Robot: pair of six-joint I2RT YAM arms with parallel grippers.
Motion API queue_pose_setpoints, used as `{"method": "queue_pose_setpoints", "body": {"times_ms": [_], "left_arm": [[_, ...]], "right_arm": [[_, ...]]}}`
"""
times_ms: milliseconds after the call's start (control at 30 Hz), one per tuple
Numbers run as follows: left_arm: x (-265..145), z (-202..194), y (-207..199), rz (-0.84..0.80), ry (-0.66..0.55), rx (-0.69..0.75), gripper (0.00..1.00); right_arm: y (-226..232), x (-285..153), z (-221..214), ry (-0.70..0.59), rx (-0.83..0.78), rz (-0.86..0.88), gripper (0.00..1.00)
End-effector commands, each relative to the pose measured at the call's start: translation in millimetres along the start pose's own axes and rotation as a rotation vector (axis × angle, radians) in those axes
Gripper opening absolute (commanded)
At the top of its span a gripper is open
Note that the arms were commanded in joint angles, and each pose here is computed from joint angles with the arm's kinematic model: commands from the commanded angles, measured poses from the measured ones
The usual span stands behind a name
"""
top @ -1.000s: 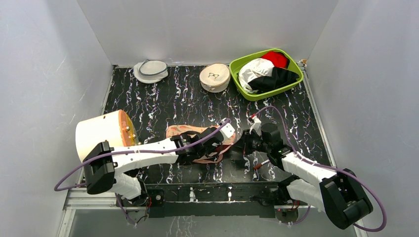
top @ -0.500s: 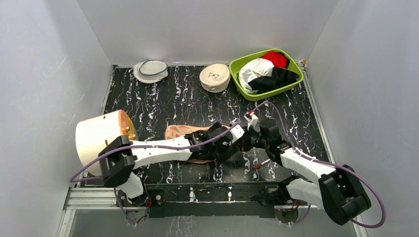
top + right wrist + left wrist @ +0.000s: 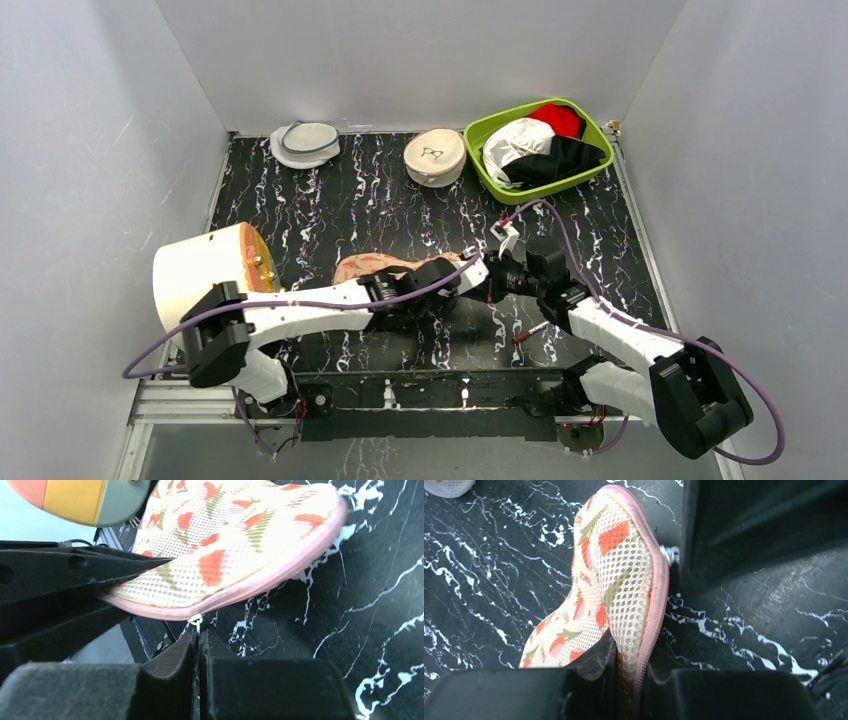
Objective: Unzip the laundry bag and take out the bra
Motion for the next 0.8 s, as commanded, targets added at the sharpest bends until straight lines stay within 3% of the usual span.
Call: {"method": "queue_pose_setpoints", "body": {"times_ms": [0, 67, 233, 433, 767], "left_arm": [[-37, 0, 22, 0.020, -0.099, 0.056, 0.04], [-49, -2, 25, -0.017, -0.135, 0.074, 0.00], [-71, -8, 31, -0.086, -0.260, 0.146, 0.00], [-101, -17, 39, -0.155, -0.437, 0.283, 0.00], [-143, 13, 46, -0.251, -0.646, 0.176, 0.00]], "right_arm": [[0, -1, 21, -0.047, -0.095, 0.032, 0.00], [-7, -3, 23, -0.046, -0.097, 0.064, 0.00], [-16, -2, 24, 0.016, -0.167, 0.202, 0.00], [-17, 3, 32, 0.011, -0.211, 0.245, 0.00], [1, 22, 47, -0.043, -0.323, 0.306, 0.00]]}}
Point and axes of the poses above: each gripper's point midway between its finger pads, its own x axis out along the fingers, its own y axis along the line the jaws close on, z = x × y, the point moved 10 cm from there along -x, back along the fingers, and after that the axes turned 1 degree about -x, right-handed, at the moved point
